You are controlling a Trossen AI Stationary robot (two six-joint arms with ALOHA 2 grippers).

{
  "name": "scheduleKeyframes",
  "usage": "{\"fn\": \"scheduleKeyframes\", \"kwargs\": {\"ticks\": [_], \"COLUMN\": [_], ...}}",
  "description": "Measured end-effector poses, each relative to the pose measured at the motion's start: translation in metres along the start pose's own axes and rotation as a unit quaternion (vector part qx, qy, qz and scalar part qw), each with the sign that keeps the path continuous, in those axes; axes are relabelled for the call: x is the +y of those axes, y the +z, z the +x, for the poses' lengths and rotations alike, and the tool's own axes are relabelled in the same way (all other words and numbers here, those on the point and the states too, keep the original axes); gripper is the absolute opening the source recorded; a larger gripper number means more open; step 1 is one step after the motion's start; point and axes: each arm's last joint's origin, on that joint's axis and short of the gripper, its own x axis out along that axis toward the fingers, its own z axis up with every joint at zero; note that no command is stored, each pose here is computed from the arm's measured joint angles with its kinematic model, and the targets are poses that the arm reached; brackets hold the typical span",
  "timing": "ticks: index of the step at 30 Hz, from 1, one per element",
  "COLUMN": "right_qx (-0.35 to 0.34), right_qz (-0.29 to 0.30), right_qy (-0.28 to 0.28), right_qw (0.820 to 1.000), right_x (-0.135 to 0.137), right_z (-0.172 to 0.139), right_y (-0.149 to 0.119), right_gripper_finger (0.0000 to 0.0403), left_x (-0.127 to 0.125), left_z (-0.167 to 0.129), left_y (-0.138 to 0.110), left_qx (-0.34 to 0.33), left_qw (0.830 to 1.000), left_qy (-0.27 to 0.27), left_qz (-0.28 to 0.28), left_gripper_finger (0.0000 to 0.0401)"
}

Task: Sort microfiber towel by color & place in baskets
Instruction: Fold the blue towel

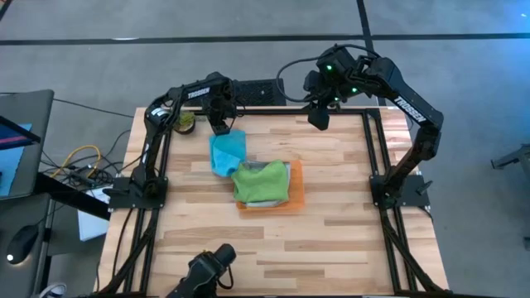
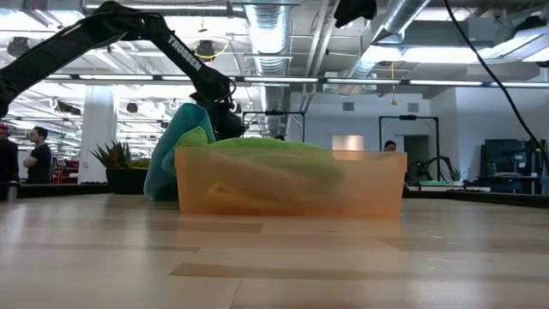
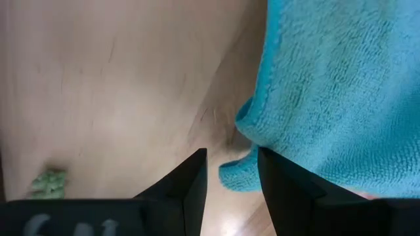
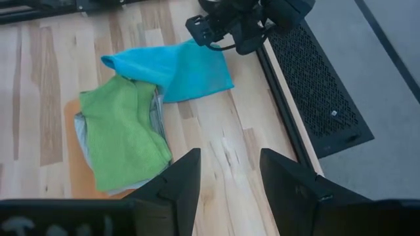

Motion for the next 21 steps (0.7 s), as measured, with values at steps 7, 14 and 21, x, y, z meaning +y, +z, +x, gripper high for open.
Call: {"fn": "scheduleKeyframes", "kwargs": {"ticks": [7,14,21], "right_qx": [0.0,0.0,0.0], "right_qz": [0.001,0.001,0.0], "right_qy": [0.0,0.0,0.0], "right_qw": [1.0,1.0,1.0], "right_x": [0.0,0.0,0.0], "right_z": [0.0,0.0,0.0], "right_y": [0.0,0.0,0.0], "right_gripper_finger": [0.0182,0.0182,0.0182], "left_x": [0.0047,0.0049,0.0054], "left_z": [-0.0006,-0.0006,-0.0006], "left_y": [-0.0071,-0.0062,-0.0054], "left_qx": [0.017,0.008,0.003], "left_qw": [1.0,1.0,1.0], "left_qy": [-0.012,-0.021,-0.019], "left_qz": [-0.021,-0.019,-0.021], "left_gripper_finger": [0.0126,0.0126,0.0126]}}
